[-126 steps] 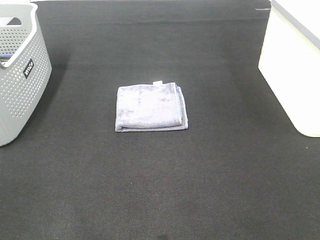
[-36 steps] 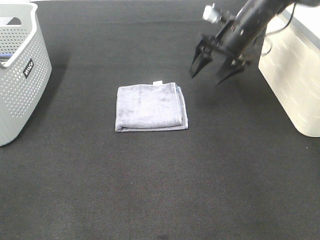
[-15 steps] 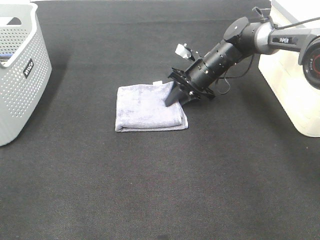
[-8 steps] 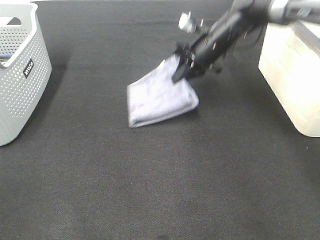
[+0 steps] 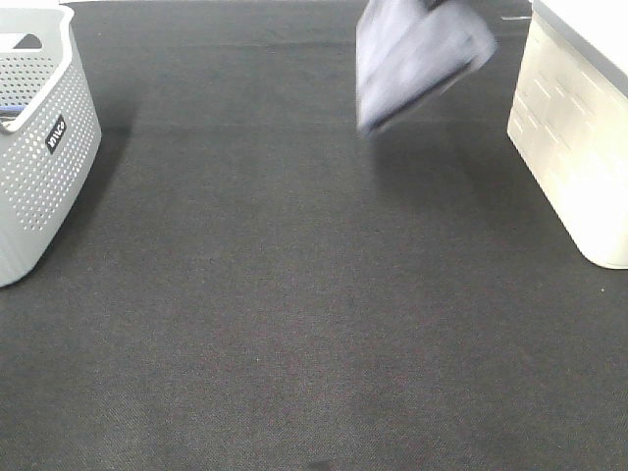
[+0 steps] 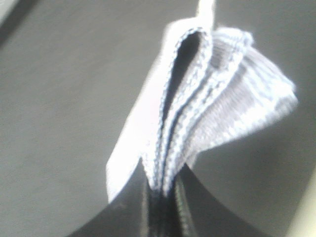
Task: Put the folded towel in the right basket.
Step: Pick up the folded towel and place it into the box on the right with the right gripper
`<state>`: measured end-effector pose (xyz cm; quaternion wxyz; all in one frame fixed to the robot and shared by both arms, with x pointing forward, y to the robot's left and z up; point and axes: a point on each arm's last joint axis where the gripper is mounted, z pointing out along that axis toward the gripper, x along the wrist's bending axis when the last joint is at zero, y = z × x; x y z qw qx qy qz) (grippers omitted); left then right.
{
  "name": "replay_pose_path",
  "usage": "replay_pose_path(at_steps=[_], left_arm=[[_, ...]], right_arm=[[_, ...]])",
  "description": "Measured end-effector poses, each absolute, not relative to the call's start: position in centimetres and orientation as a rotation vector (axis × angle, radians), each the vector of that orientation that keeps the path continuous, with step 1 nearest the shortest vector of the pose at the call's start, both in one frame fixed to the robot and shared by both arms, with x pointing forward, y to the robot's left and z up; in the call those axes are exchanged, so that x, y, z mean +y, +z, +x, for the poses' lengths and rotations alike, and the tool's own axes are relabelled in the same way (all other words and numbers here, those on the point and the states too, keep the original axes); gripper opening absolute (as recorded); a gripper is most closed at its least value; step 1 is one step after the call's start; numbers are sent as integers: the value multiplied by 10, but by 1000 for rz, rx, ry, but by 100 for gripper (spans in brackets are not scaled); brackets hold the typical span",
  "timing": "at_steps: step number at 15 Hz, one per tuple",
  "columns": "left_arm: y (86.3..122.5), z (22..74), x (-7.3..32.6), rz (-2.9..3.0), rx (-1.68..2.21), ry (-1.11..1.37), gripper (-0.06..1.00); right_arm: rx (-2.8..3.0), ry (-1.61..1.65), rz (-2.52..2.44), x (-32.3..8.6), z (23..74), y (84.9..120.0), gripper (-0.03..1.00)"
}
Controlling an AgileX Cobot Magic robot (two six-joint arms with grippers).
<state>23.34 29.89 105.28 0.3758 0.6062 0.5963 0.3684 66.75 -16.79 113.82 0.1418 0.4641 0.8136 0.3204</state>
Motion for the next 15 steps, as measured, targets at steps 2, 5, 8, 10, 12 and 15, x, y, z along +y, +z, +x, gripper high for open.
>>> replay_pose_path(at_steps=[2,5,8,10,12,15], left_arm=[[1053,233,299,1551,1526,943,97],[1053,233,299,1551,1526,943,97],[1053,233,299,1551,1526,943,97],[1053,233,299,1551,1526,943,97],[1053,233,299,1551,1526,943,97],[1053,233,299,1551,1526,943,97]], right_arm=[[2224,935,1373,-198,656,1170,6],[2052,928,1457,-253,645,1199,6],[1874,860,1593,-322,641,1208,6],[1780,833,1692,-358,639,1205,6],[1747,814,1777,-382,647,1189,6],[1795,812,1923,-388,675,1142,6]])
